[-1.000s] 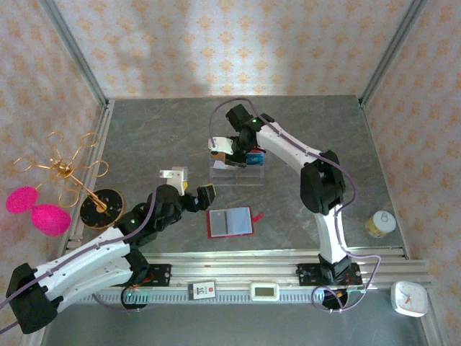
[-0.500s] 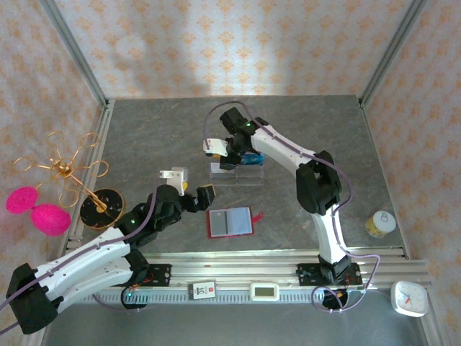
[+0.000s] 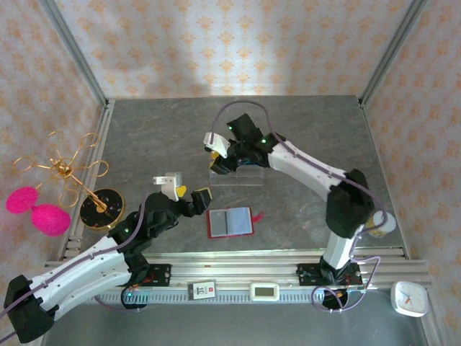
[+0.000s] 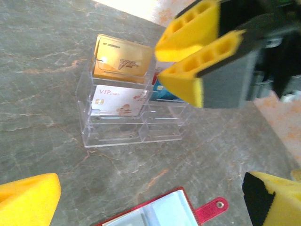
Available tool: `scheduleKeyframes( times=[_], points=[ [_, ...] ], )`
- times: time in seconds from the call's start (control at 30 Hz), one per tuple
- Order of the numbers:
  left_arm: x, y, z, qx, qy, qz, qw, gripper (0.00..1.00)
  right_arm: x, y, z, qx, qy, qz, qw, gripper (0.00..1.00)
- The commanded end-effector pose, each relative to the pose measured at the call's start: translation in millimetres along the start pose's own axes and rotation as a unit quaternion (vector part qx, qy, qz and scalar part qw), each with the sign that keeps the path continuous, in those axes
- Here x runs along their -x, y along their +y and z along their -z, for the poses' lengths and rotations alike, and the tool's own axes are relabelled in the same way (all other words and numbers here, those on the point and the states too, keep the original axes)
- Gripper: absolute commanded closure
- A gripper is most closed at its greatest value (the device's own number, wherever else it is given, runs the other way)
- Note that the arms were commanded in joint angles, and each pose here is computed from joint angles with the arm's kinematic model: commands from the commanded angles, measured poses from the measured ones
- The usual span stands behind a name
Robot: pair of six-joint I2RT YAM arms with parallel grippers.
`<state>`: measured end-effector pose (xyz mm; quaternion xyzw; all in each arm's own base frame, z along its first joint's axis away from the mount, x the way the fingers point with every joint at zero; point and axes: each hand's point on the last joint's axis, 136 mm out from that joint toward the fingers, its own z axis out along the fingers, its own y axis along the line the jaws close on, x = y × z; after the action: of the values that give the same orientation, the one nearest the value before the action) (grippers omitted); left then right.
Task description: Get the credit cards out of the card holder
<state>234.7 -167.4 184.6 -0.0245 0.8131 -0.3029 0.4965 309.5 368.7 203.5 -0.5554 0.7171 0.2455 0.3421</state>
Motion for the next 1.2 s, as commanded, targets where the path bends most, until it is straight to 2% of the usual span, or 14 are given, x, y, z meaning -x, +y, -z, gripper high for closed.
scheduleKeyframes(
  times=[0.0, 0.1, 0.2, 0.33, 0.47, 0.63, 0.8, 0.97, 1.07, 1.17],
  points=[
    [10, -12, 7, -0.044, -0.025, 0.038, 0.998, 0.01, 17, -6, 13, -0.047, -0.083, -0.13, 0.987, 0.64],
    [10, -11, 13, -0.055, -0.038, 0.05, 0.997, 0.01, -14, 7, 10, -0.084, -0.076, -0.204, 0.972, 0.63],
    [11, -7, 18, -0.057, -0.052, 0.064, 0.995, 0.01, -52, 39, -5, -0.092, -0.043, -0.242, 0.965, 0.63],
    [8, 0, 20, -0.051, -0.057, 0.074, 0.994, 0.01, -91, 87, -32, -0.079, 0.004, -0.258, 0.963, 0.63],
    [-1, 7, 18, -0.036, -0.043, 0.081, 0.995, 0.04, -108, 120, -55, -0.073, 0.028, -0.248, 0.965, 0.63],
    [-11, 16, 16, -0.019, -0.029, 0.086, 0.996, 0.05, -115, 123, -70, -0.102, 0.046, -0.23, 0.967, 0.62],
    [-17, 20, 14, -0.014, -0.023, 0.089, 0.996, 0.06, -139, 118, -80, -0.141, 0.09, -0.208, 0.964, 0.62],
    [-23, 22, 11, -0.011, -0.014, 0.087, 0.996, 0.07, -160, 125, -88, -0.147, 0.126, -0.193, 0.962, 0.62],
    [-28, 24, 8, -0.005, -0.004, 0.083, 0.997, 0.1, -166, 126, -89, -0.145, 0.13, -0.2, 0.96, 0.69],
    [-35, 26, 5, 0.0, 0.011, 0.081, 0.997, 0.15, -164, 126, -88, -0.146, 0.115, -0.214, 0.959, 0.91]
  ],
)
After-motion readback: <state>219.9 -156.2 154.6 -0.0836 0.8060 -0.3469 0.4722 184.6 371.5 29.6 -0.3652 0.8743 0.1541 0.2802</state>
